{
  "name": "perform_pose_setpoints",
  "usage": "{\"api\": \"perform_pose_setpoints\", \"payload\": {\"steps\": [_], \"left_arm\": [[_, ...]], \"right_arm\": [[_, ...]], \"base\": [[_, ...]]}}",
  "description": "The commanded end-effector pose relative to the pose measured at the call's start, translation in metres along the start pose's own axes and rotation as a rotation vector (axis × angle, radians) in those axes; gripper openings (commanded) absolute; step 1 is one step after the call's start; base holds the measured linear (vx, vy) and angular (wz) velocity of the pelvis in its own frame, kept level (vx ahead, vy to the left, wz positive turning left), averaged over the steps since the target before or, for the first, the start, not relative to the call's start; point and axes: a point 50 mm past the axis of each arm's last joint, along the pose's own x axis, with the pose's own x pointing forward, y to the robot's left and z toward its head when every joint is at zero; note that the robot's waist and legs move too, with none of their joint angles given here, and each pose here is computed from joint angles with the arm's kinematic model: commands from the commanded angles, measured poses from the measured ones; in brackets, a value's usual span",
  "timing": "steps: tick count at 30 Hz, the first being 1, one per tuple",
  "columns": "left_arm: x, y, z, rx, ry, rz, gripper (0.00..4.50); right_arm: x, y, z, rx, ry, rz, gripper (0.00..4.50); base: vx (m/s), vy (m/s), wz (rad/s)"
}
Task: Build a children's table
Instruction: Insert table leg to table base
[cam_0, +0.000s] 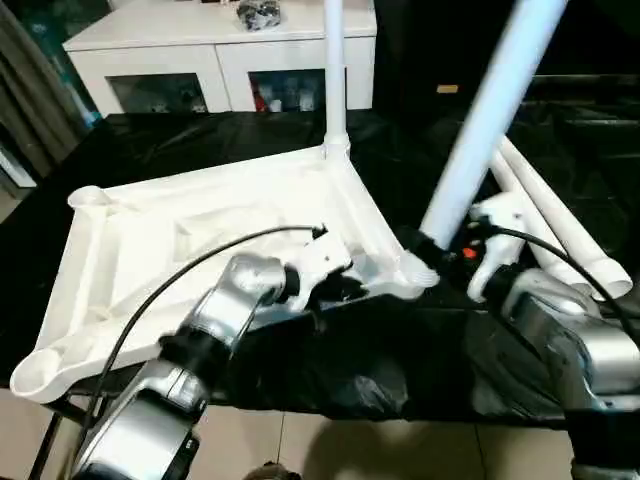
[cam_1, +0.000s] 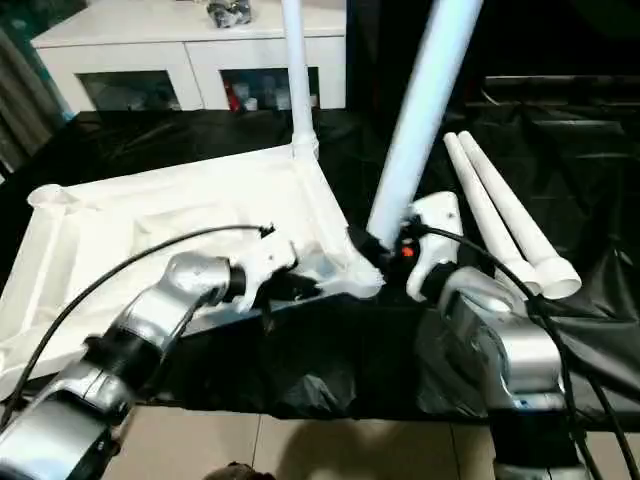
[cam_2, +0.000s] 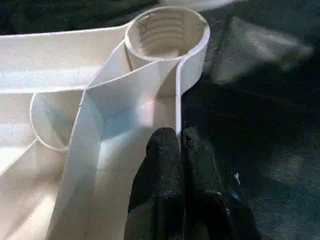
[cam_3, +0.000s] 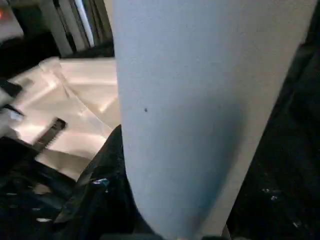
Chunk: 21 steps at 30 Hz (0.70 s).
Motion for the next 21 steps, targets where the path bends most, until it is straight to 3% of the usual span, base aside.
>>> {"api": "perform_pose_setpoints", "payload": {"steps": [1,11,17,18,21], "left_arm": [[-0.002,-0.008,-0.013,0.016,0.06,-0.035,0.0],[-0.013,-0.005,-0.02,0.007,0.082,0.002,0.0],[-0.016,-0.005,-0.018,0.027,0.06,0.005,0.0],[-0.017,-0.005,-0.017,0.013,0.05,0.002,0.45],[-0.023,-0.004,-0.016,-0.029,0.024,-0.023,0.57]], "right_arm": [[0.004,-0.001,0.002,-0.037,0.008,0.019,1.92],[0.01,-0.004,-0.013,-0.035,0.105,0.091,1.92],[0.017,-0.003,-0.017,-0.021,0.1,0.098,1.92],[0.018,-0.002,-0.018,-0.017,0.096,0.102,1.92],[0.02,0.0,-0.017,-0.019,0.091,0.11,1.92]], "base": [[0.0,0.0,0.0],[0.0,0.0,0.0],[0.0,0.0,0.0],[0.0,0.0,0.0],[0.0,0.0,0.0]]}}
